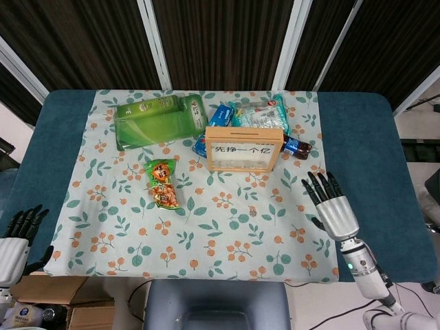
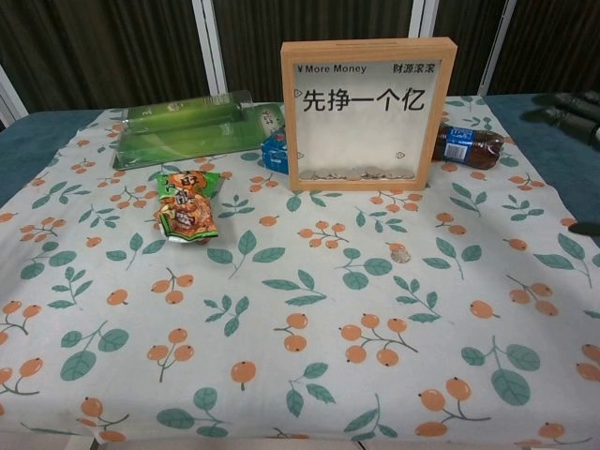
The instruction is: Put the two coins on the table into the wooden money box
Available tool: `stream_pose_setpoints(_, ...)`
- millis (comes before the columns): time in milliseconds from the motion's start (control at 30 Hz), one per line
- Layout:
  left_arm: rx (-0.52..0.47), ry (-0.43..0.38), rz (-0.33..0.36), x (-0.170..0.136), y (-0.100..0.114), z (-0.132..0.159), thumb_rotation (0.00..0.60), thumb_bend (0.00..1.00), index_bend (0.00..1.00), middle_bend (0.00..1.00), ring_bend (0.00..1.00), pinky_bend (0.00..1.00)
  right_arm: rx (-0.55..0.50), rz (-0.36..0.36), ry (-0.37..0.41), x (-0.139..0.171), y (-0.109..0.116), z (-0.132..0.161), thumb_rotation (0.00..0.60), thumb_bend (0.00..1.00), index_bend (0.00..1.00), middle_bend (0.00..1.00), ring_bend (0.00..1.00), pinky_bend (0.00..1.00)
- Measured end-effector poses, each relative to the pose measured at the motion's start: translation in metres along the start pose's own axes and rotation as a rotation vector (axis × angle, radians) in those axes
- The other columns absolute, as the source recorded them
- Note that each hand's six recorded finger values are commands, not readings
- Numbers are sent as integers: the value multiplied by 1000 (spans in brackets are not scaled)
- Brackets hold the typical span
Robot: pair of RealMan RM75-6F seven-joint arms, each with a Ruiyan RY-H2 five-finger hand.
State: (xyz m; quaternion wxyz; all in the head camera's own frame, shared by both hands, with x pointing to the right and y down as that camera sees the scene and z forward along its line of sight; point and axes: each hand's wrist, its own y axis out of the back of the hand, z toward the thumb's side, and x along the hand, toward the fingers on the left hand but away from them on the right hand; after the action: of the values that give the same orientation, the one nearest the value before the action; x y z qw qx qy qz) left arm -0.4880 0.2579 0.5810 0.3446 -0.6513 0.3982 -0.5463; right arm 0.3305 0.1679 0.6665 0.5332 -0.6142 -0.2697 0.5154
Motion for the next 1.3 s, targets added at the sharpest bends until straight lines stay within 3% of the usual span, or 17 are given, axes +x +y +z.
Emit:
stream_pose_setpoints(133, 1, 4, 2, -1, 0, -1, 600, 380, 0, 0, 0, 46, -27, 48, 5, -4, -22, 14, 600, 210, 0, 12, 0, 0)
stream_pose_setpoints(300, 3, 11, 3, -2, 1, -3, 600, 380, 0, 0, 0, 46, -71, 54, 36, -18, -33, 38, 600, 210, 8, 12, 0, 0)
stream_pose_setpoints(533, 3, 16, 4, -1, 1, -4, 600, 381, 0, 0, 0, 46, -107, 42, 85, -43, -34, 75, 600, 210, 205, 10, 0, 0)
stream_pose_setpoints(800, 0, 22, 2, -1, 0, -6, 600, 380, 0, 0, 0, 46, -93, 43, 133, -60, -34, 105, 600, 213, 339, 11, 0, 0)
stream_pose_setpoints(1300, -12, 27, -4, -3, -4, -10, 600, 379, 0, 0, 0, 46, -101, 81, 161, -58, -55, 132, 600, 374, 412, 14, 0, 0)
